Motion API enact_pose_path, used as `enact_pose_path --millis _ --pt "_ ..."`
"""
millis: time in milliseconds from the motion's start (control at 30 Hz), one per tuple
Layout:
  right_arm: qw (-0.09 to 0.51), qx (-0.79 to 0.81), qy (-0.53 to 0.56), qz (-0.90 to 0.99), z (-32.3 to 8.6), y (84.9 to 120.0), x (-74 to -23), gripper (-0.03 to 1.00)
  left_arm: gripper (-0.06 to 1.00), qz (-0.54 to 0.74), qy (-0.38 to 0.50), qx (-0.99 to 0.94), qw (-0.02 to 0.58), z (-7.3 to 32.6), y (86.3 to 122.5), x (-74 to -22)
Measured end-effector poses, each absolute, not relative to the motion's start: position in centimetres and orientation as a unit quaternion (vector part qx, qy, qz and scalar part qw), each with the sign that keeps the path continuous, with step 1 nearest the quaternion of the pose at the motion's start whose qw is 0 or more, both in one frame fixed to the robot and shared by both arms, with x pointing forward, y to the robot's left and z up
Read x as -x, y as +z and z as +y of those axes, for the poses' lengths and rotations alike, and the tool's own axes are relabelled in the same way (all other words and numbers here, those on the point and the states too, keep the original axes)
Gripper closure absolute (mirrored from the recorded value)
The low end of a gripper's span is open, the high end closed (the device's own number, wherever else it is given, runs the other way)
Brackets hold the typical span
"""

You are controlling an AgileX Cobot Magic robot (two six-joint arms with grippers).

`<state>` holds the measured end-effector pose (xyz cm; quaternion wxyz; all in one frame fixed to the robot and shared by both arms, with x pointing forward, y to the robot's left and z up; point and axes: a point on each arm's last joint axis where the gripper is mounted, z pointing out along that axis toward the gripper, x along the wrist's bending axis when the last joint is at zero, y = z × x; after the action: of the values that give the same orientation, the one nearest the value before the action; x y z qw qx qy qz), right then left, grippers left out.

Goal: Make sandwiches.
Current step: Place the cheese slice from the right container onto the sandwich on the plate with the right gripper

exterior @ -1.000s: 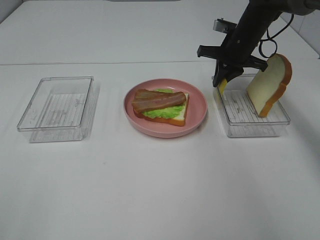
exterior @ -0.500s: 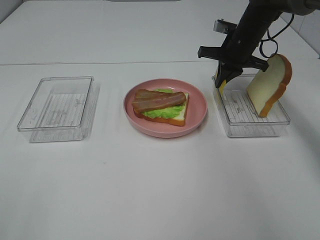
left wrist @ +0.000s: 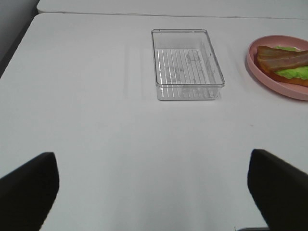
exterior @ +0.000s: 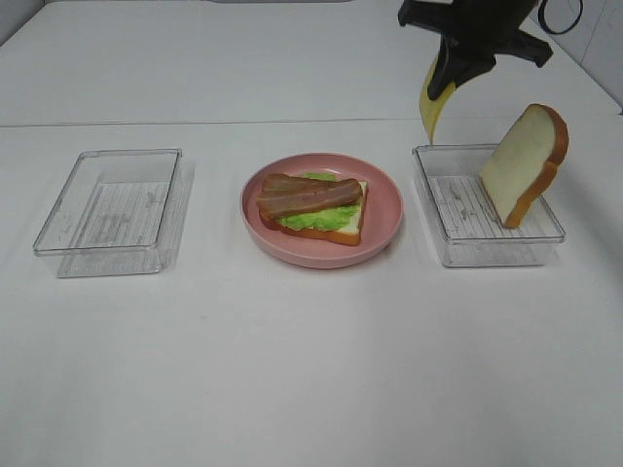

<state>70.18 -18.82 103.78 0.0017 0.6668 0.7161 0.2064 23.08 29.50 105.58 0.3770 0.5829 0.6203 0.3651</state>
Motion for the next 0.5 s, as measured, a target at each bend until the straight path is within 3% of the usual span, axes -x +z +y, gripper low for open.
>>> enact_pose_path --millis 100,267,367,500 --pt "-0.019 -0.627 0.259 0.735 -15.7 105.7 -69.2 0.94 -0.04 0.62 0.365 -0.583 0.377 29.5 105.6 -23.1" --pt "-0.046 -0.583 0.308 0.75 -11.7 105.9 -68.4 0.94 -0.04 0.62 0.365 -0.583 0.377 29.5 105.6 -23.1" --pt "-0.094 -0.546 0.366 0.748 -8.6 105.3 -67.9 0.94 -0.04 0.62 0.365 -0.583 0.377 29.5 105.6 -23.1" --pt "-0.142 -0.539 0.403 0.726 -7.9 103.2 -67.6 0.94 -0.04 0.62 0.365 -0.583 0.377 29.5 105.6 -23.1"
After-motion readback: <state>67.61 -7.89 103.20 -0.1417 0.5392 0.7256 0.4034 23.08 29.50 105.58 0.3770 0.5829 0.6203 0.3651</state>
